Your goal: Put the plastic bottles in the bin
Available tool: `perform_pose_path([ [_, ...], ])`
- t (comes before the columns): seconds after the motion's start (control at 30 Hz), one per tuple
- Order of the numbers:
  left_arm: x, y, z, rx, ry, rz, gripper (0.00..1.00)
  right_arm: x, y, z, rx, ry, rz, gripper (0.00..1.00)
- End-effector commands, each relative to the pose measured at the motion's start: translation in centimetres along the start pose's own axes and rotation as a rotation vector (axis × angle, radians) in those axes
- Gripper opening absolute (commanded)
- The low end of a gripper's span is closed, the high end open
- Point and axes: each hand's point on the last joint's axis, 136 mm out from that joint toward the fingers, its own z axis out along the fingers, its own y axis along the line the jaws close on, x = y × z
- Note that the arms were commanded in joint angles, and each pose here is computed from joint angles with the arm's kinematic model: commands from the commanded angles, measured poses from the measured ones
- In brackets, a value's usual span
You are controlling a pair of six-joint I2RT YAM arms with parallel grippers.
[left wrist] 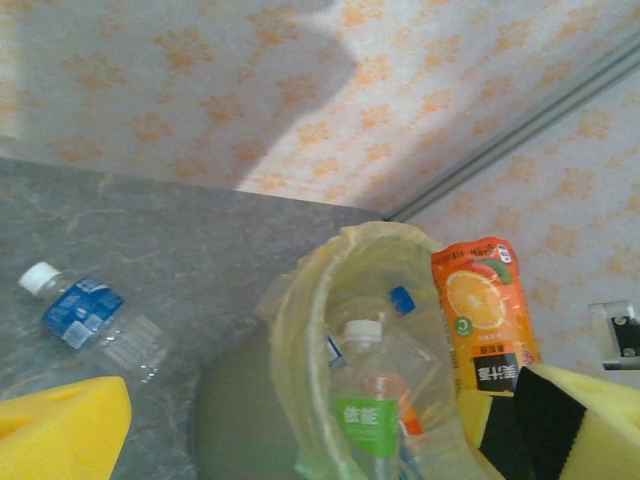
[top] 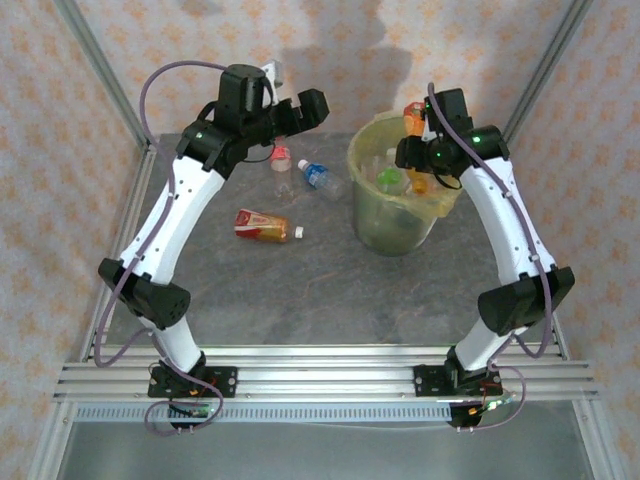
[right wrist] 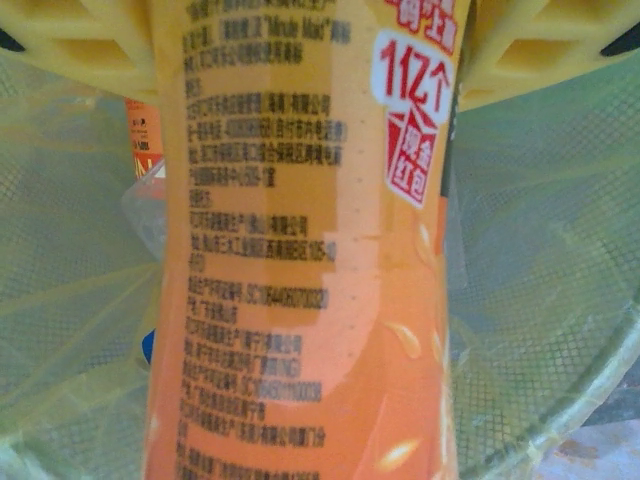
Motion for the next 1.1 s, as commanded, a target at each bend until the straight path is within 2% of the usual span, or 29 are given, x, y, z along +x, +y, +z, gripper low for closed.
perform_pose_path([
  [0.0, -0.7, 0.6, -1.9, -0.055, -0.06, 0.034, 1.0, -0.4, -1.2, -0.5, 0.061, 0.004, -0.017, 0.63],
  [0.13, -0.6, 1.6, -2.6, -0.096, -0.078, 0.061, 1.0, -0.4, -1.7, -0.7, 0.093, 0.005, -0.021, 0.84],
  [0.2, -0.7, 1.9, -2.8, -0.111, -0.087, 0.063, 1.0, -0.4, -1.8, -1.0, 0.097, -0.001, -0.023, 0.88],
  [0.5, -0.7, 2.4, -3.1, -0.135, -0.097, 0.065, 1.0, -1.3, -1.5, -1.9, 0.081, -0.035, -0.016, 0.88],
  [0.67, -0.4, 2.9, -2.9, -0.15, -0.092, 0.062, 1.0, -3.4, -0.9, -1.9, 0.07, -0.09, 0.015, 0.88],
  [0.87, 0.0, 3.7, -2.8, -0.174, -0.081, 0.059, 1.0, -5.4, -0.8, 1.0, 0.107, -0.091, 0.027, 0.89],
  [1.07, 0.2, 4.6, -3.1, -0.197, -0.083, 0.051, 1.0, -5.8, -1.0, 4.0, 0.151, -0.045, 0.006, 0.83],
])
